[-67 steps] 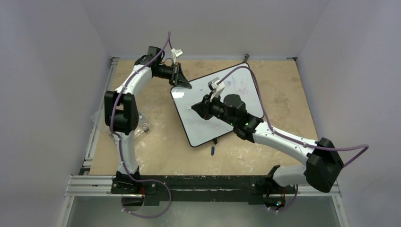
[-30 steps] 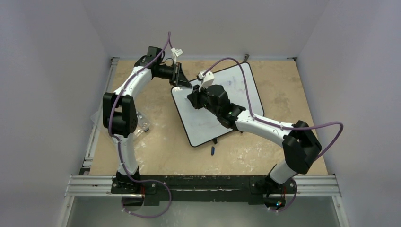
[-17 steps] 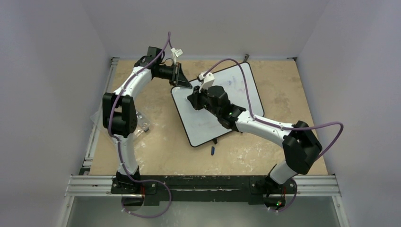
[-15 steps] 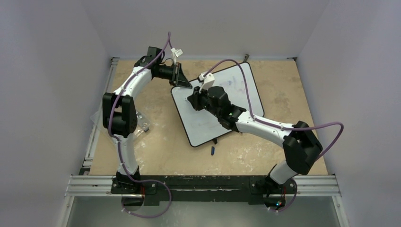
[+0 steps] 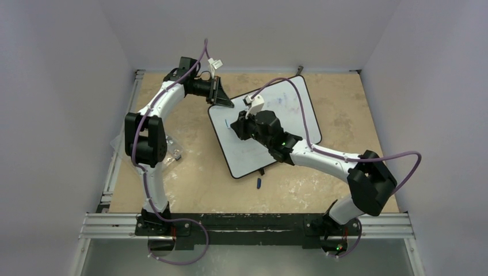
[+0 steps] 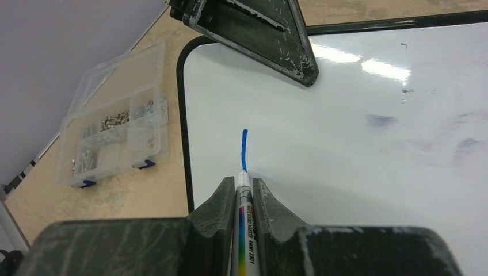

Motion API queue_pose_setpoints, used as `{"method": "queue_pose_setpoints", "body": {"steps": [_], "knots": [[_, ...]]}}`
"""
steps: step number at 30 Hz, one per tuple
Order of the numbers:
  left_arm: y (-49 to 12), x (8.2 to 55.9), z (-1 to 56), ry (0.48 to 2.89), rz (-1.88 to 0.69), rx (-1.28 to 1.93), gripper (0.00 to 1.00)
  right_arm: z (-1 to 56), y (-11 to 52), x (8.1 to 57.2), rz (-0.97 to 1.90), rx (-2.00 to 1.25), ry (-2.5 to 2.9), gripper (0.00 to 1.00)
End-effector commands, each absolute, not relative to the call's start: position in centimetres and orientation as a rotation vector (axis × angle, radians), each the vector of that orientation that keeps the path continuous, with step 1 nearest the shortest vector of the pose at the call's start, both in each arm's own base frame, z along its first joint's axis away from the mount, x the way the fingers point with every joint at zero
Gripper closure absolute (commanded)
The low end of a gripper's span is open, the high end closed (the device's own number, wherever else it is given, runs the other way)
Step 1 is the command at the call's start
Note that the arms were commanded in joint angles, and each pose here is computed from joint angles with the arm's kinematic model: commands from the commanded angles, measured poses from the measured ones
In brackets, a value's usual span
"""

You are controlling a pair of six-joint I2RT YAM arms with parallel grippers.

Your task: Write a sentence on the whiteboard

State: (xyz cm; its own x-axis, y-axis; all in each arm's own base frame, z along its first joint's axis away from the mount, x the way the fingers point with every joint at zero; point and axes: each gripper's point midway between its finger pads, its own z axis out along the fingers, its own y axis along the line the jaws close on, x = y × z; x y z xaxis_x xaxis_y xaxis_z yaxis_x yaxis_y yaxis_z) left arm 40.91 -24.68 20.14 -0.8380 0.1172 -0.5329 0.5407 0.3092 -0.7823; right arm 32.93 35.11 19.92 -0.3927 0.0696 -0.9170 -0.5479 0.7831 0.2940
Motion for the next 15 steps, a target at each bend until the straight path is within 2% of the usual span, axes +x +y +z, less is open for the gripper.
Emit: {"method": "queue_pose_setpoints", "body": {"steps": [1,15], "knots": [[-25.3,39.7,24.1,2.102,-1.544,0.666,1.0,17.5,34.1,32.2,0.662,-0.372,1.937,1.0],[-25.2,39.7,24.2,2.099,-1.536,0.669,1.0,17.0,34.9,30.6,0.727,-0.433,1.944,1.0]]}}
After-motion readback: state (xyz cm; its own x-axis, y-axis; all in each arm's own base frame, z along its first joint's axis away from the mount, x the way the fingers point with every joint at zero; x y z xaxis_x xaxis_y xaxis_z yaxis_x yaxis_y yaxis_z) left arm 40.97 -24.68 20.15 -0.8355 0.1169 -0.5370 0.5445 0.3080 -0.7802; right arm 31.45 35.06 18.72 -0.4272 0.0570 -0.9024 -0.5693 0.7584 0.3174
